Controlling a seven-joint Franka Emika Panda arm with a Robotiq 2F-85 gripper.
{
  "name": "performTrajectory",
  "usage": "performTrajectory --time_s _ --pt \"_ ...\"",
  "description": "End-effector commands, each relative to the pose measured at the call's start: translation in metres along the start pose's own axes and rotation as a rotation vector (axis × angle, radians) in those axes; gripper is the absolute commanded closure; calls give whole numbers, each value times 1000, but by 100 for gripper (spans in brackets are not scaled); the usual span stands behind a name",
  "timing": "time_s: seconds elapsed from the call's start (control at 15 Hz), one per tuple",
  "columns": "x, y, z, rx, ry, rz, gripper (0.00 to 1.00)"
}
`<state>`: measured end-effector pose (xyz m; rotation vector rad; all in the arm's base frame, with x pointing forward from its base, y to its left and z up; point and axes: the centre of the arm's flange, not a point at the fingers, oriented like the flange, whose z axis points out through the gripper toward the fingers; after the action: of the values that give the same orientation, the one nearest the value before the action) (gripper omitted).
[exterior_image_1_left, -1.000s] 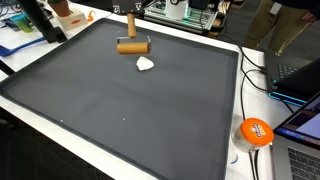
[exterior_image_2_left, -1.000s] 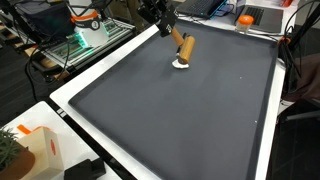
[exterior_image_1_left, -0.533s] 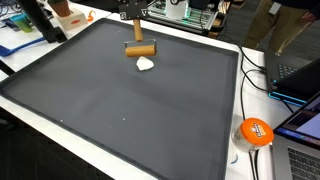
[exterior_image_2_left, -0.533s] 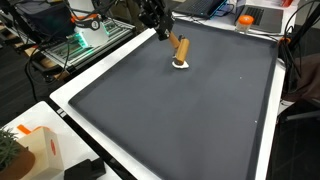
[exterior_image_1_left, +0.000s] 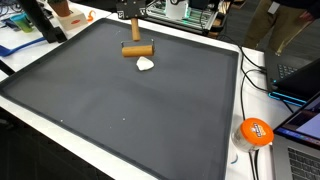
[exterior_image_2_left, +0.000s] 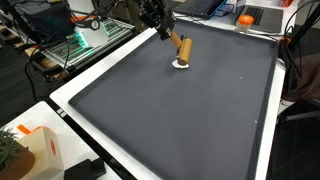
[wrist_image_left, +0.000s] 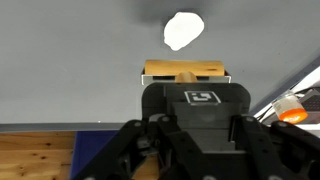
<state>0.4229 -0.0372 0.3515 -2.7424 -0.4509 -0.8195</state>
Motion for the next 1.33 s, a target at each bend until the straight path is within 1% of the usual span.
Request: performTrajectory --time_s 0.0,0.2,0.6,0.93,1.27 --pt "-19 5 2 23 63 -42 78" --pt "-27 7 2 45 102 -61 78" --pt "-34 12 2 57 151 -72 78" --pt "-40 11 8 71 172 -102 78" --pt "-58 6 8 76 188 -138 78"
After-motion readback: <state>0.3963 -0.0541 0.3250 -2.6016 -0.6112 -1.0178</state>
